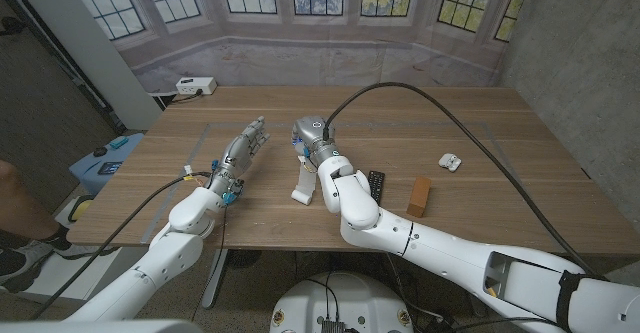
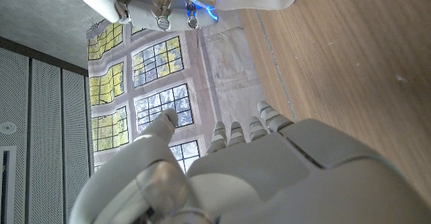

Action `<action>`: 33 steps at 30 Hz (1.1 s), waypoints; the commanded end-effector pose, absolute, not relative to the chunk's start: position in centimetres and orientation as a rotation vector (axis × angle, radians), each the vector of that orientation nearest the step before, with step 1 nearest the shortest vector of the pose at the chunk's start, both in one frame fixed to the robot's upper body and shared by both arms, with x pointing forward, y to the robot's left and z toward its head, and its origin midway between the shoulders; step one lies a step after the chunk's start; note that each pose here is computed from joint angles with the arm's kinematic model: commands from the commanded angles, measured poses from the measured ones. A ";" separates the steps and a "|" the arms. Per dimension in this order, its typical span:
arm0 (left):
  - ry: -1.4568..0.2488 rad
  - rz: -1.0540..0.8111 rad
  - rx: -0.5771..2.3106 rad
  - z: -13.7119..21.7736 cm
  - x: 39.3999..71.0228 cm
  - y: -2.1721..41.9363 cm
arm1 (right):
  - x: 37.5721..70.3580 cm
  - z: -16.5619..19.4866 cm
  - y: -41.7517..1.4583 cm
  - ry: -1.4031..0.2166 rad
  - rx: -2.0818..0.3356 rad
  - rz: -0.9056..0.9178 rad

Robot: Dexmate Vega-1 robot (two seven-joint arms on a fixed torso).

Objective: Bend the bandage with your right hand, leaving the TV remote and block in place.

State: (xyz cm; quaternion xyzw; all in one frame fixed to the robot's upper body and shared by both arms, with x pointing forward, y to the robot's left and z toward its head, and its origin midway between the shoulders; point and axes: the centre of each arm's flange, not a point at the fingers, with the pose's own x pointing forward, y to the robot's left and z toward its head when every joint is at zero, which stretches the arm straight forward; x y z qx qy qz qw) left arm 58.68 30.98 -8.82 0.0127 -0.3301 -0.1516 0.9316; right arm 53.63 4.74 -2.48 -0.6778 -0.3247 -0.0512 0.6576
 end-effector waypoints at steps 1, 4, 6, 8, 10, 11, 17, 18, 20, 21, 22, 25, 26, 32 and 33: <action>-0.673 -0.303 0.034 -9.0 58.1 30.7 | 53.2 -3.5 4.0 -0.742 -1.529 -0.099; -0.674 -0.301 0.036 -9.1 57.9 30.5 | 53.2 -3.7 3.8 -0.745 -1.530 -0.089; -0.672 -0.301 0.036 -9.1 57.8 30.4 | 53.2 -3.8 3.7 -0.748 -1.533 -0.083; -0.673 -0.298 0.037 -9.1 57.7 30.3 | 53.2 -3.8 3.6 -0.744 -1.528 -0.083; -0.674 -0.296 0.037 -9.1 57.7 30.2 | 53.2 -3.9 3.6 -0.746 -1.527 -0.075; -0.674 -0.295 0.037 -9.1 57.6 30.2 | 53.2 -3.9 3.6 -0.744 -1.526 -0.075; -0.672 -0.288 0.038 -9.2 57.4 30.2 | 53.4 -4.4 3.7 -0.734 -1.515 -0.059; -0.671 -0.288 0.038 -9.2 57.4 30.2 | 53.5 -4.4 3.7 -0.732 -1.514 -0.061; -0.672 -0.285 0.038 -9.2 57.4 30.3 | 53.5 -4.5 3.8 -0.731 -1.509 -0.055; -0.672 -0.283 0.037 -9.2 57.4 30.3 | 53.5 -4.6 3.8 -0.733 -1.511 -0.053; -0.672 -0.284 0.036 -9.2 57.4 30.3 | 53.6 -4.7 3.8 -0.732 -1.511 -0.051; -0.672 -0.285 0.037 -9.2 57.4 30.3 | 53.6 -4.8 3.8 -0.731 -1.508 -0.047; -0.672 -0.284 0.036 -9.2 57.4 30.3 | 53.7 -4.9 3.7 -0.727 -1.504 -0.049; -0.669 -0.288 0.036 -9.1 57.5 30.2 | 53.7 -5.5 3.6 -0.719 -1.495 -0.044; -0.669 -0.289 0.036 -9.1 57.5 30.1 | 53.7 -5.5 3.6 -0.717 -1.496 -0.045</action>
